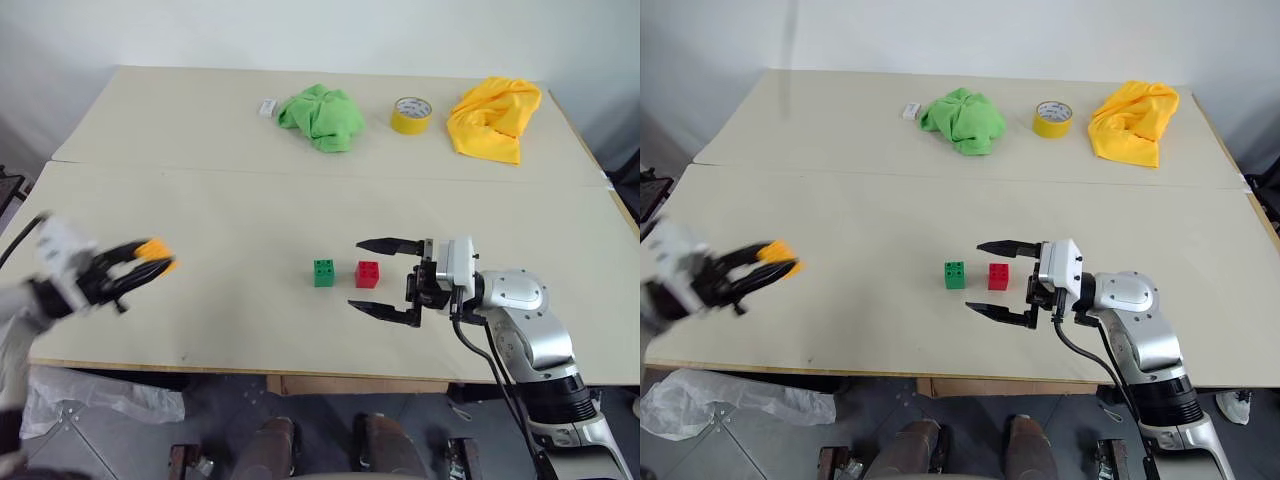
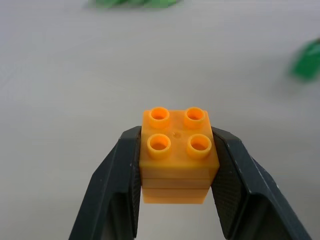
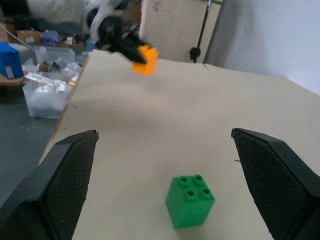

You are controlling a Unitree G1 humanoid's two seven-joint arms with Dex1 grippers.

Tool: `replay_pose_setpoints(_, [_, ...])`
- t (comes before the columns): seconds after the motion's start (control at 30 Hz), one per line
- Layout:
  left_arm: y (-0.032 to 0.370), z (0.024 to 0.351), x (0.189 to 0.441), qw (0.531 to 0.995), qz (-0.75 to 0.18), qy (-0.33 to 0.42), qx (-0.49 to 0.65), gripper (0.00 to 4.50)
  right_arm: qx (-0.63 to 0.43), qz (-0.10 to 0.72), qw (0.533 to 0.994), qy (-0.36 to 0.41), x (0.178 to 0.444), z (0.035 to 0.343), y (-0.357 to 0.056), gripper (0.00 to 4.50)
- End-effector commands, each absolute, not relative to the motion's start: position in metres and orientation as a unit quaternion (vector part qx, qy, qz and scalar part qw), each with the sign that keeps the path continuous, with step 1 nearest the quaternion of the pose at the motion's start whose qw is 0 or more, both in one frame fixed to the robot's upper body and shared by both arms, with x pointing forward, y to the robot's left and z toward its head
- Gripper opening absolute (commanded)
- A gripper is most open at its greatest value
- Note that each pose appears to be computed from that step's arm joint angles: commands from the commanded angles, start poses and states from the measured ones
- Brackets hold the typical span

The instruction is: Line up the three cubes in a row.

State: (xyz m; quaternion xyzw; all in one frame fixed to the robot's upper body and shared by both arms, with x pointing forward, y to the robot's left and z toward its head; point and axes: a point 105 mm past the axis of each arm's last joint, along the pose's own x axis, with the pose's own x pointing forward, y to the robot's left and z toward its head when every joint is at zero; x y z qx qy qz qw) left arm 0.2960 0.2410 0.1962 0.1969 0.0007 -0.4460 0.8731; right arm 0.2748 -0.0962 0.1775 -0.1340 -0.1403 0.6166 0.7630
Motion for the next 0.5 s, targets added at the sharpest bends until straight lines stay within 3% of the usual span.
replay_pose_setpoints(0.03, [0.218, 0.176, 0.302, 0.825, -0.521, 0.036, 0.214, 1.51, -0.115, 0.6, 0.78, -0.134, 0.274, 0.186, -0.111, 4.5])
replay_pose_setpoints(0.17, [0.171, 0.163, 0.321, 0.762, -0.613, 0.025, 0.207, 1.51, -0.137, 0.575, 0.797, -0.124, 0.27, 0.181, -0.127, 4.5])
replay_pose_setpoints(0.27, [0.155, 0.139, 0.334, 0.725, -0.646, 0.061, 0.231, 1.51, -0.146, 0.556, 0.811, -0.112, 0.265, 0.174, -0.135, 4.5])
replay_pose_setpoints(0.5, [0.148, 0.129, 0.353, 0.721, -0.65, 0.057, 0.233, 1.51, -0.145, 0.54, 0.822, -0.109, 0.257, 0.17, -0.135, 4.5])
